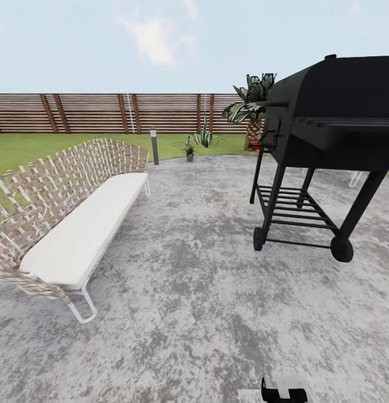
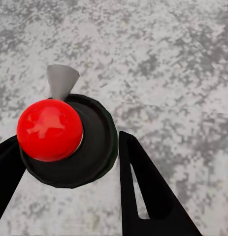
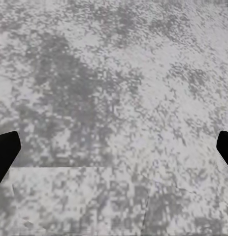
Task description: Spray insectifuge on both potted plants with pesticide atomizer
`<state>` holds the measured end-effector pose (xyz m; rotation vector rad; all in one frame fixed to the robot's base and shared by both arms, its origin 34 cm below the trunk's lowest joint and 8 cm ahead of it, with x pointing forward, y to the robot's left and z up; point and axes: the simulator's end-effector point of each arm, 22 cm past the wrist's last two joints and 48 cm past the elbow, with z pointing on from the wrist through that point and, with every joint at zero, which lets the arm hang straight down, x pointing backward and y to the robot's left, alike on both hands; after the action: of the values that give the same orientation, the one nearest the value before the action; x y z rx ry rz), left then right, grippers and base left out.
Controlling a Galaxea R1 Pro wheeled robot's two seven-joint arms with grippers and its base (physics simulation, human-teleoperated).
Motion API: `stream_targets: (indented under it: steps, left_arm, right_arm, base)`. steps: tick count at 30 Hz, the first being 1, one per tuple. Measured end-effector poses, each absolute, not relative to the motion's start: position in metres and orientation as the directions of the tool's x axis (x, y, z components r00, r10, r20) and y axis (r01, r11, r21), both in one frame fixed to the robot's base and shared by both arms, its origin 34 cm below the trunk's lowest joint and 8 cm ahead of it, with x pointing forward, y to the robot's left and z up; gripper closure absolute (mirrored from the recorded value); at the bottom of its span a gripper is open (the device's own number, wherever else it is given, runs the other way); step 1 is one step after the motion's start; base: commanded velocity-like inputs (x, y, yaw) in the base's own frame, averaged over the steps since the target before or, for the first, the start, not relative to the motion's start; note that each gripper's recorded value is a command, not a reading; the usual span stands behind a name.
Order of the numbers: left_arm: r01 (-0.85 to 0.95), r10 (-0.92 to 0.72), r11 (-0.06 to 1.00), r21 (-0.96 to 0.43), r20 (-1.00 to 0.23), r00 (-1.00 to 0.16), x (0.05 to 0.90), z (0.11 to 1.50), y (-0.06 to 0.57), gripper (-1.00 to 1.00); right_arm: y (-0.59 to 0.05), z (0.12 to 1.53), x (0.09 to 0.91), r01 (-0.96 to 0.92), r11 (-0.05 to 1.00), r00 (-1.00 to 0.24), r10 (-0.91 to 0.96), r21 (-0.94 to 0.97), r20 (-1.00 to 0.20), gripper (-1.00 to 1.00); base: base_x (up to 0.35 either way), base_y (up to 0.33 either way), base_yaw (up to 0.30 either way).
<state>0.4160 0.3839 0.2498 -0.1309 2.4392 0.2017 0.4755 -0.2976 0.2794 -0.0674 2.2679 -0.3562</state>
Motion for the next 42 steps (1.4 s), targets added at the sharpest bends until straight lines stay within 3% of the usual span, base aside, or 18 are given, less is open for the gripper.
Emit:
stream_targets:
  steps: [42]
  left_arm:
    - [-0.146, -0.042, 0.983, 0.111, -0.642, -0.766, 0.416, 0.2498, 0.3838, 1.0]
  right_arm:
    - [-0.2975, 0.2795, 0.4756, 0.068, 0.959, -0.662, -0.164, -0.277, -0.731, -1.0]
  base:
    - [0.337, 0.0, 0.012]
